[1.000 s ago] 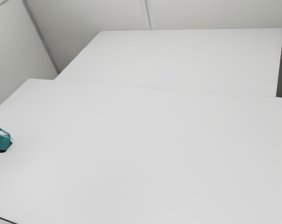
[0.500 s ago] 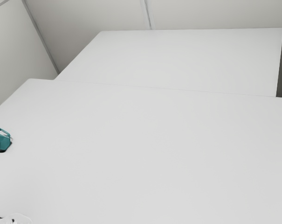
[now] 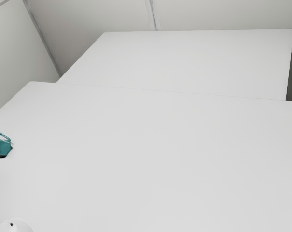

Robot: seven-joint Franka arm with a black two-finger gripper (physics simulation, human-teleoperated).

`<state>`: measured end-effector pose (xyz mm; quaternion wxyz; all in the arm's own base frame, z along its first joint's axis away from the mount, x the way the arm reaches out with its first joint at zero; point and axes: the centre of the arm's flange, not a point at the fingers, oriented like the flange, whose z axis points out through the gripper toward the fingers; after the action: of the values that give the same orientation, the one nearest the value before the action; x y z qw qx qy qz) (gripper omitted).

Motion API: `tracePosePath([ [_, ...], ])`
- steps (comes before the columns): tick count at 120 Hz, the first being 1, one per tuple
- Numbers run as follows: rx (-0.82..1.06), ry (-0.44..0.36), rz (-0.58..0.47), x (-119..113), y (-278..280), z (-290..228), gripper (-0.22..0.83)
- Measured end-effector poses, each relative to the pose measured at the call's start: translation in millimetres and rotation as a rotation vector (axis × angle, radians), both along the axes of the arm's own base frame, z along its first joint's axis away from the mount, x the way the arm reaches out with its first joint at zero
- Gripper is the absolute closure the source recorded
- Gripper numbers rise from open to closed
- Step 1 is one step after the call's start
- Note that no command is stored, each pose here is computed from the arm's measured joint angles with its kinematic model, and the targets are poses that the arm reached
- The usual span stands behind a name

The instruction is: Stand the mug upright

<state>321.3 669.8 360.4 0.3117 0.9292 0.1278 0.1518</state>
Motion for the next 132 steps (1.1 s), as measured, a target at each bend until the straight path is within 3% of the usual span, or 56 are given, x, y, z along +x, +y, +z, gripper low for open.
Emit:
tracePosePath([
  [43, 0.007, -0.156, 0.024, 21, 8, -28, 0.0],
  [91, -0.039, -0.137, -0.036, 28, -4, -47, 0.0],
  [127, -0.055, -0.154, -0.066, 55, -17, -70, 0.0],
  [132, -0.058, -0.152, -0.066, 55, -17, -72, 0.05],
])
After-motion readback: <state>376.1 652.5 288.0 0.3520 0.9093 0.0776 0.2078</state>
